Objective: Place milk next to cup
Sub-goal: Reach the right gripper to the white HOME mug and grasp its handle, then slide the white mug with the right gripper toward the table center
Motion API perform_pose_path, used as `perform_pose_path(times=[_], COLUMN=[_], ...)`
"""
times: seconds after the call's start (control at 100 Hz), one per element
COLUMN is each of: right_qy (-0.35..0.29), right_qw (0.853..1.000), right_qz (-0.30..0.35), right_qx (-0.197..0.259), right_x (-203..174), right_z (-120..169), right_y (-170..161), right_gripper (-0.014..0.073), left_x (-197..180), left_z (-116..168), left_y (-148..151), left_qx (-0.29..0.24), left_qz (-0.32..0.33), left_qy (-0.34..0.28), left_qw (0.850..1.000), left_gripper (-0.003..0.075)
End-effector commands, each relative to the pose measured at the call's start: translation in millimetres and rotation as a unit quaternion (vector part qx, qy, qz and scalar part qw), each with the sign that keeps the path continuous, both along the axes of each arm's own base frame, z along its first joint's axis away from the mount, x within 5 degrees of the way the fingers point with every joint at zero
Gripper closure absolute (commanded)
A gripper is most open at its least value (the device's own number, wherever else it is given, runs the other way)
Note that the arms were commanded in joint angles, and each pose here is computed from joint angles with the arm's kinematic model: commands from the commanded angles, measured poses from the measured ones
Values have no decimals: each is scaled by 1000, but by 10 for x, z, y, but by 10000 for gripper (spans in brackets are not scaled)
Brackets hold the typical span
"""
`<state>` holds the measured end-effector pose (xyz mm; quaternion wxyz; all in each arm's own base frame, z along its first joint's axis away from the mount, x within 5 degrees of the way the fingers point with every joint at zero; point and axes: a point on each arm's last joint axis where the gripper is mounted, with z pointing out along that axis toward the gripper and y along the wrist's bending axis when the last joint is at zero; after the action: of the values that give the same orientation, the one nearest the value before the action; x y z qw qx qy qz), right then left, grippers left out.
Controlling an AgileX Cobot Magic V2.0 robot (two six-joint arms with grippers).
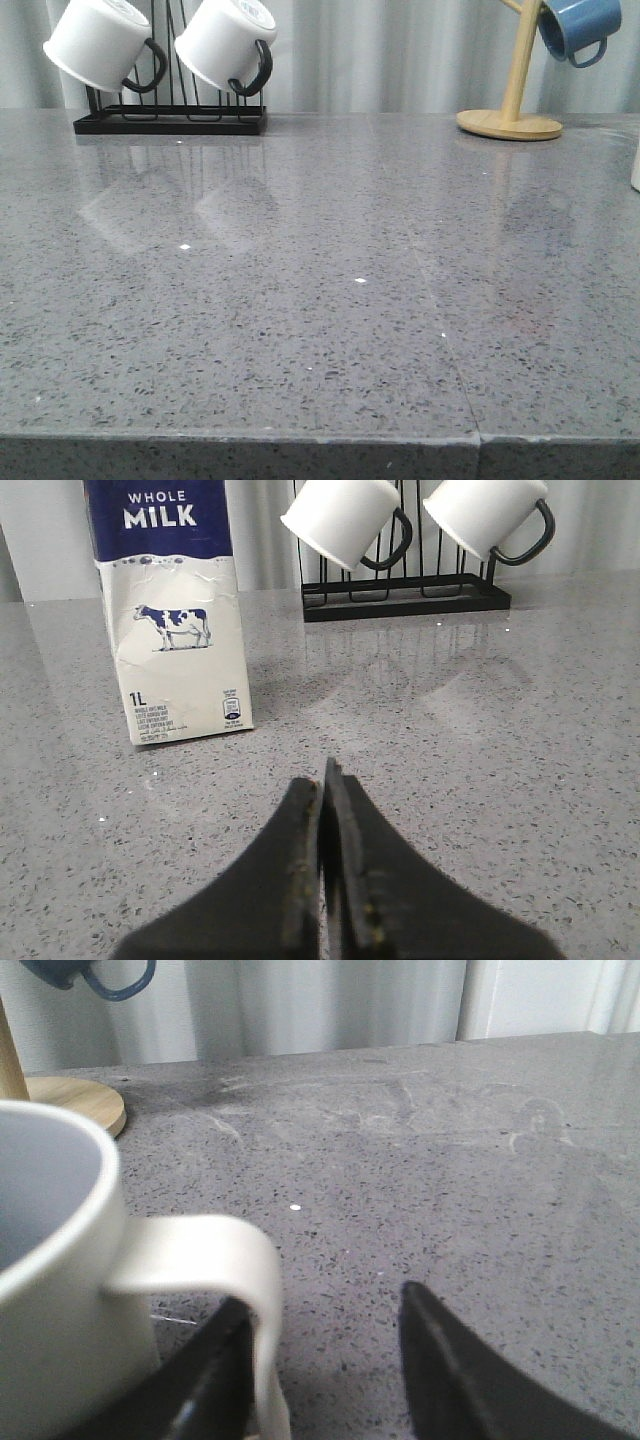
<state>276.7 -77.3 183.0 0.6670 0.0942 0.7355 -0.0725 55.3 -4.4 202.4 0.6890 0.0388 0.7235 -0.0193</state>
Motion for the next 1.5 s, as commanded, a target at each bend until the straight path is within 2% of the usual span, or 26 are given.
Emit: perform_pose_path(times=[0.0, 0.09, 0.15, 0.27, 0.44, 0.58, 0.76, 1.08, 1.49], right_qy=[-55, -46, -36, -28, -40, -59, -89, -83, -80], right_qw=[998, 999, 999, 999, 999, 995, 987, 964, 942], right_qz=[7, 6, 6, 6, 17, 63, 123, 248, 323], right_qx=[-20, -18, -16, -14, -24, -44, -50, -45, -37], right_x=[47, 49, 48, 48, 38, 30, 40, 214, 479], right_z=[201, 185, 167, 152, 220, 355, 518, 685, 569], right_y=[5, 3, 3, 2, 26, 183, 525, 1296, 1861], right_gripper=[364, 505, 570, 641, 642, 642, 642, 642, 642], left_x=[6, 6, 6, 6, 6, 6, 6, 6, 6], left_z=[-128, -128, -128, -128, -128, -128, -128, -128, -128], left_y=[-4, -4, -4, -4, -4, -4, -4, -4, -4], left_qx=[-6, -6, -6, -6, -6, -6, -6, -6, -6], left_qz=[-2, -2, -2, -2, -2, -2, -2, -2, -2], left_qy=[-19, -19, -19, -19, -19, -19, -19, -19, -19], left_qw=[1000, 1000, 1000, 1000, 1000, 1000, 1000, 1000, 1000], left_gripper=[741, 741, 741, 741, 741, 741, 741, 741, 741])
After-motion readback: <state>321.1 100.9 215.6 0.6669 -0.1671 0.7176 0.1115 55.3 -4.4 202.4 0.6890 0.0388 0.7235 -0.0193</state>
